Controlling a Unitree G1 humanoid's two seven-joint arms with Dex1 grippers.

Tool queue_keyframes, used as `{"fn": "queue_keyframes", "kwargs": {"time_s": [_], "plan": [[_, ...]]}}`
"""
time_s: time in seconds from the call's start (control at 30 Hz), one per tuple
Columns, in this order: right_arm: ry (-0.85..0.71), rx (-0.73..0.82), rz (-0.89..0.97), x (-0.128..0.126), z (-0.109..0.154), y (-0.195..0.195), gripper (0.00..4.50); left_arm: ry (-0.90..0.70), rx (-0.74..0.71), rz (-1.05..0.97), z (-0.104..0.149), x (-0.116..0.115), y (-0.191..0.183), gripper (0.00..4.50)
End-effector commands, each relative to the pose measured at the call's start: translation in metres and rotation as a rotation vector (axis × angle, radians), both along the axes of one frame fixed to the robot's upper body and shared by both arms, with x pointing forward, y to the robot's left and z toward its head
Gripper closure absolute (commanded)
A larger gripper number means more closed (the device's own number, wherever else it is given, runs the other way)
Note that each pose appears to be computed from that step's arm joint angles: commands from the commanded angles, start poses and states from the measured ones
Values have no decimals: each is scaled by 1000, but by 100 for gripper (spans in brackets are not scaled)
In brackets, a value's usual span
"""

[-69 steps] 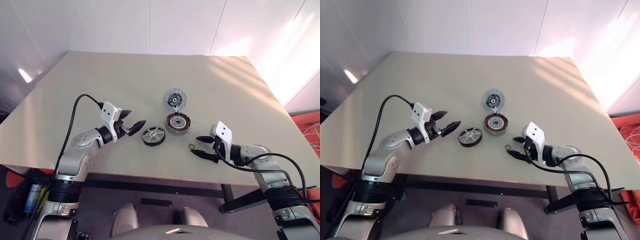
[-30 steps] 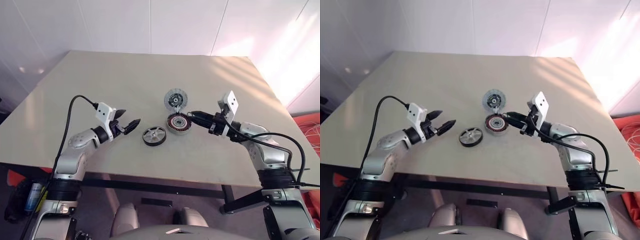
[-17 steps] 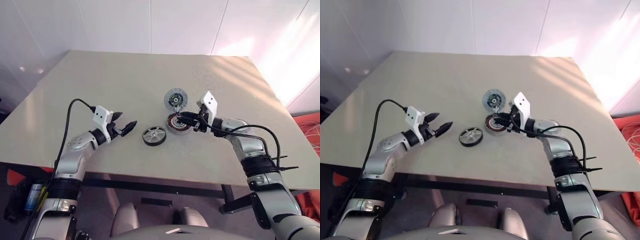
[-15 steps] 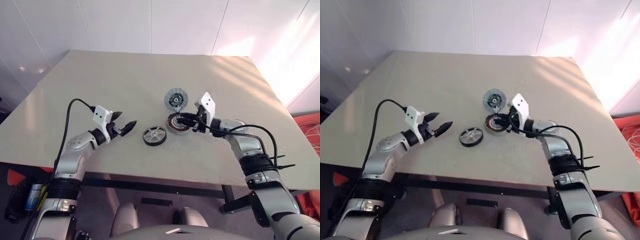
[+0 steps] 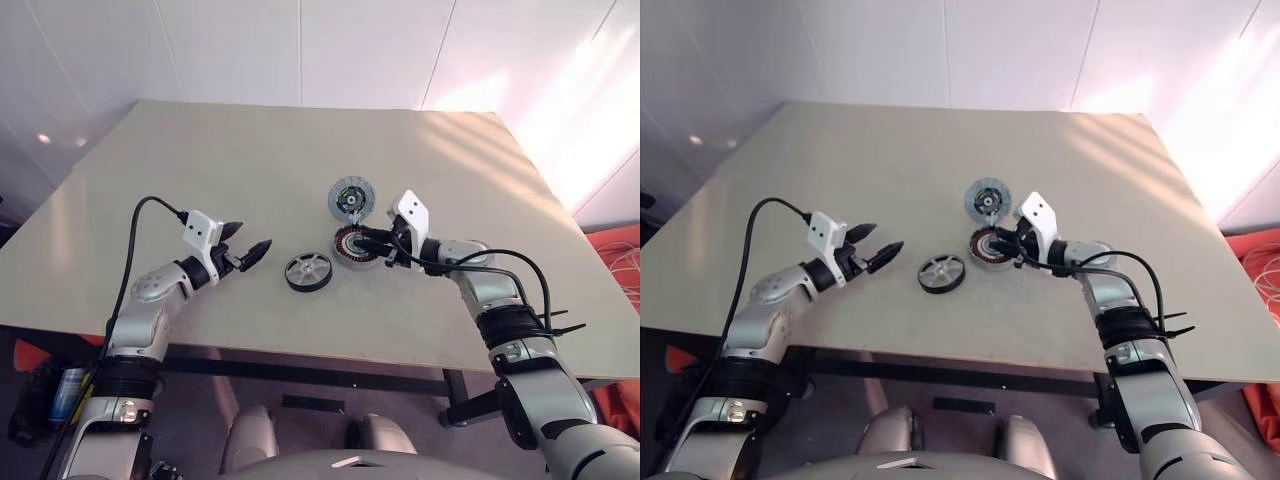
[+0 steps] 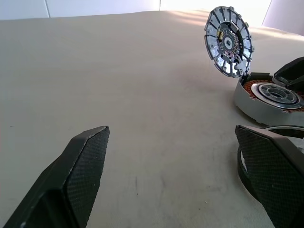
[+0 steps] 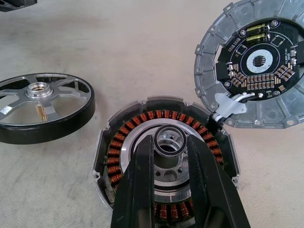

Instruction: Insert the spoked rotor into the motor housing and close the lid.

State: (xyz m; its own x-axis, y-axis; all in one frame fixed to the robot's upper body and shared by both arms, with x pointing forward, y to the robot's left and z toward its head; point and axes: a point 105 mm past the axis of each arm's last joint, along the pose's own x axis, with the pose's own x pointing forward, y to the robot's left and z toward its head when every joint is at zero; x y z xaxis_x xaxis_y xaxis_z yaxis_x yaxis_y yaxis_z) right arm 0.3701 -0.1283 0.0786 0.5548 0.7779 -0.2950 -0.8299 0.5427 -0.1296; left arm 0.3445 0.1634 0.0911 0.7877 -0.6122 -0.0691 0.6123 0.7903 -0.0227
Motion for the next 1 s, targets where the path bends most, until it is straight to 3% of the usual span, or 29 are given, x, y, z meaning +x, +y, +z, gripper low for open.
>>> {"fn": "queue_keyframes", "kwargs": {"time_s": [0.03,0.47,1.0], "plan": [[-41,-5,12,1,8,2,384,-60,6,8,16,2,3,0],[-14,-28,-11,3,-6,0,384,-69,6,9,25,-1,-3,0],[-43,-29,-8,4,-3,0,384,-58,7,18,24,1,1,0]]}}
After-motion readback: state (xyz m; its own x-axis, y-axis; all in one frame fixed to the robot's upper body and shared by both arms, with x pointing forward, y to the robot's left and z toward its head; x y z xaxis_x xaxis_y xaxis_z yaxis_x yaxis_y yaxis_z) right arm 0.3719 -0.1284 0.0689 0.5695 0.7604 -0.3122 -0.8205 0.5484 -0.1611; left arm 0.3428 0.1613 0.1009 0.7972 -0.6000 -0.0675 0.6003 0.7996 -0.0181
